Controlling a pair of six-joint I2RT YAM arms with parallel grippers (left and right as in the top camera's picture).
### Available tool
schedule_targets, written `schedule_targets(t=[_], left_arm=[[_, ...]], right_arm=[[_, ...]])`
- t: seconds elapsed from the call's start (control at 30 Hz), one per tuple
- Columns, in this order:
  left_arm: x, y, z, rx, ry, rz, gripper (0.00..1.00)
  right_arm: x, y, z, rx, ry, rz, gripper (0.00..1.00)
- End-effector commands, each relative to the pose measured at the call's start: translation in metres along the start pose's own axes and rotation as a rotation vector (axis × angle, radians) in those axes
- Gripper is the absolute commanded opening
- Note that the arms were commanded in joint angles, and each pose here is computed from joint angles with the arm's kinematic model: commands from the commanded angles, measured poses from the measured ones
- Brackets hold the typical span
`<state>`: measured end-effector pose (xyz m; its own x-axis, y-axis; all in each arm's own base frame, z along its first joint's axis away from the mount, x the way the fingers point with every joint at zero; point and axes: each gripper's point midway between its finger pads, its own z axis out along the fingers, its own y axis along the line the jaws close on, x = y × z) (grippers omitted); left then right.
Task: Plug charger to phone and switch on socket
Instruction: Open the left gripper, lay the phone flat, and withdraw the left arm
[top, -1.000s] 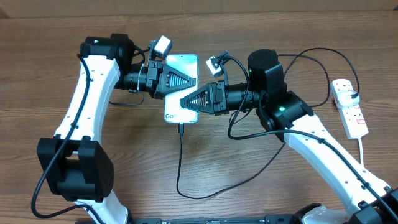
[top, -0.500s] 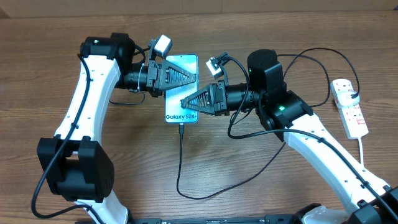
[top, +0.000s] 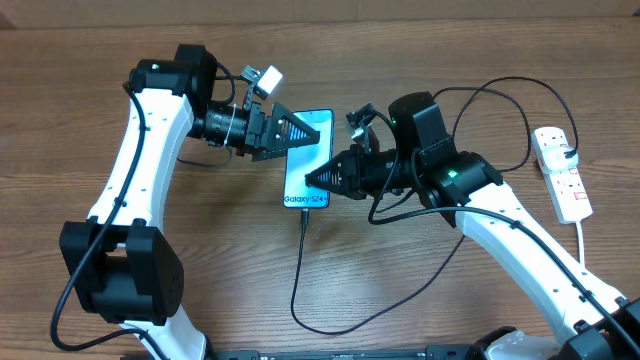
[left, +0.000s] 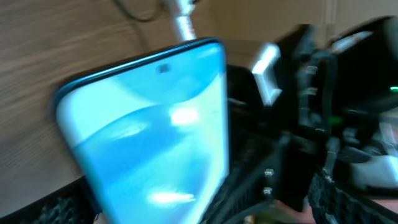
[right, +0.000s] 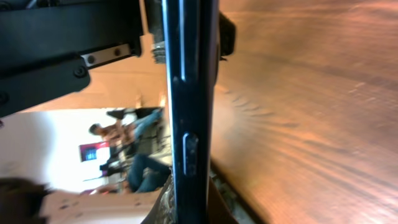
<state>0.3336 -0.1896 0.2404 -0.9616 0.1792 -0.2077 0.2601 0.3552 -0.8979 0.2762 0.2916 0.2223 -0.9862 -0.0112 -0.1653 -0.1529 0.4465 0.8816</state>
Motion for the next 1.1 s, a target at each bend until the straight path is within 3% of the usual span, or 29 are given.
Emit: schedule_targets(t=[0.0,0.23,0.43,1.07], left_arm=[[0.001,0.034,-0.006,-0.221,0.008,-0.093,1.0],[-0.001,0.096,-0.033,-0.614,-0.032,-0.212,1.0],[0.004,0.124,-0.058,-0.834,-0.026,-0.212,1.0],[0.005,0.131,-0.067,-0.899,-0.023,-0.212,1.0]], right_arm=[[-0.01,-0.015,0.0,0.086,-0.064,-0.074,0.04],[-0.009,-0.061,0.006,0.248,-0.061,-0.037,0.04],[-0.009,-0.087,0.018,0.302,-0.028,-0.025,0.04],[0.002,-0.168,0.058,0.406,0.103,0.041,0.04]])
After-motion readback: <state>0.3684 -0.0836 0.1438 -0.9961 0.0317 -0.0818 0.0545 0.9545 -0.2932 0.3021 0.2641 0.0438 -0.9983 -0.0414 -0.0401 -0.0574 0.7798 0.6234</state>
